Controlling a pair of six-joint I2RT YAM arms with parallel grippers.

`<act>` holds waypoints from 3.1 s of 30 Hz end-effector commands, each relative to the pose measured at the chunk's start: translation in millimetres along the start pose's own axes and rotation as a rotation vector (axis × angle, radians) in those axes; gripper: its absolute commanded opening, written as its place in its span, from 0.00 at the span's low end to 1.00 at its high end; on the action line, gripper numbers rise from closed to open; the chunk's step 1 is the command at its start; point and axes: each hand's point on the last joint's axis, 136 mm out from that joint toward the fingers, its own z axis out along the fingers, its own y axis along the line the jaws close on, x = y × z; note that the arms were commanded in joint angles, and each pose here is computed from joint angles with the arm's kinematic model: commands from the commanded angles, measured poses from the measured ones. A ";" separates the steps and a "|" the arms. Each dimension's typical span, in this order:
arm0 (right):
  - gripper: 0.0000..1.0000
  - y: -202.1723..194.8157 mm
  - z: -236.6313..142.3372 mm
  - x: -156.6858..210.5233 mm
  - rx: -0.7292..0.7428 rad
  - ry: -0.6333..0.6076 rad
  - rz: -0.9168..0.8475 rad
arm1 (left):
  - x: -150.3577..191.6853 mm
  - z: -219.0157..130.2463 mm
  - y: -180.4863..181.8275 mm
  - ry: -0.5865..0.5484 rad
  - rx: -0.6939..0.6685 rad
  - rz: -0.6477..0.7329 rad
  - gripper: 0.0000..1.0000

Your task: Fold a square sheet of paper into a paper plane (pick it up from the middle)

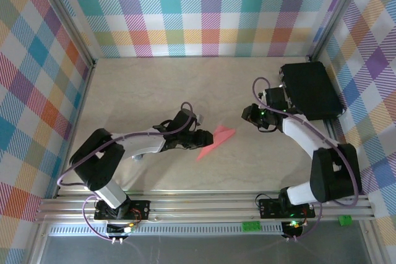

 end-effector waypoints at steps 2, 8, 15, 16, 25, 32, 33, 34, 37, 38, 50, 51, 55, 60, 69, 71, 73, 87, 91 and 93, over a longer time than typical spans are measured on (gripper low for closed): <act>0.46 -3.0 -15.6 39.1 0.109 0.123 0.017 | -22.5 -25.2 9.7 -0.104 -0.054 0.050 0.58; 0.68 9.6 -11.8 74.4 0.215 0.201 0.033 | -38.5 -66.9 41.3 -0.275 -0.197 0.096 0.79; 0.78 31.4 17.5 103.2 0.343 0.254 0.044 | -31.9 -88.9 74.3 -0.336 -0.284 0.078 0.95; 0.79 33.7 21.9 105.9 0.366 0.257 0.048 | -30.5 -90.0 77.4 -0.335 -0.292 0.077 0.96; 0.81 45.7 62.7 113.5 0.496 0.248 0.041 | -16.3 -93.5 98.6 -0.316 -0.330 0.071 1.00; 0.79 32.2 68.7 112.5 0.585 0.226 0.077 | -11.7 -90.9 104.3 -0.306 -0.334 0.063 1.00; 0.79 30.3 67.5 112.9 0.595 0.224 0.080 | -11.9 -90.9 104.8 -0.305 -0.336 0.062 1.00; 0.78 30.1 66.7 113.1 0.597 0.221 0.081 | -11.9 -90.3 105.4 -0.304 -0.337 0.061 1.00; 0.74 28.3 63.3 111.3 0.605 0.206 0.089 | -11.4 -88.5 105.5 -0.297 -0.335 0.061 1.00; 0.72 28.3 62.1 110.9 0.604 0.201 0.090 | -11.5 -88.4 105.4 -0.298 -0.334 0.060 1.00; 0.38 28.5 62.6 114.8 0.564 0.187 0.145 | -12.2 -87.1 106.4 -0.292 -0.341 0.051 1.00; 0.34 28.2 62.4 114.9 0.564 0.187 0.148 | -12.7 -87.1 106.2 -0.292 -0.341 0.049 1.00; 0.16 30.5 59.0 111.6 0.549 0.169 0.145 | -13.8 -89.1 107.8 -0.300 -0.344 0.025 1.00; 0.05 54.2 55.5 98.9 0.441 0.149 0.064 | -17.8 -95.6 110.1 -0.324 -0.328 -0.019 1.00; 0.04 126.1 56.5 84.4 0.059 0.160 -0.164 | -23.3 -107.5 116.4 -0.366 -0.278 -0.116 1.00; 0.05 137.8 60.8 88.8 -0.042 0.191 -0.192 | -24.6 -109.7 115.0 -0.378 -0.267 -0.118 1.00; 0.05 141.0 66.4 94.0 -0.098 0.217 -0.206 | -25.2 -111.6 114.3 -0.384 -0.267 -0.121 1.00; 0.07 84.2 99.0 115.0 -0.177 0.350 -0.126 | -25.7 -102.5 103.9 -0.350 -0.202 -0.174 0.96; 0.08 65.9 98.4 114.4 -0.161 0.363 -0.113 | -23.6 -91.4 96.9 -0.310 -0.148 -0.177 0.91; 0.08 62.5 97.8 114.1 -0.161 0.364 -0.110 | -22.8 -84.7 92.3 -0.286 -0.117 -0.177 0.87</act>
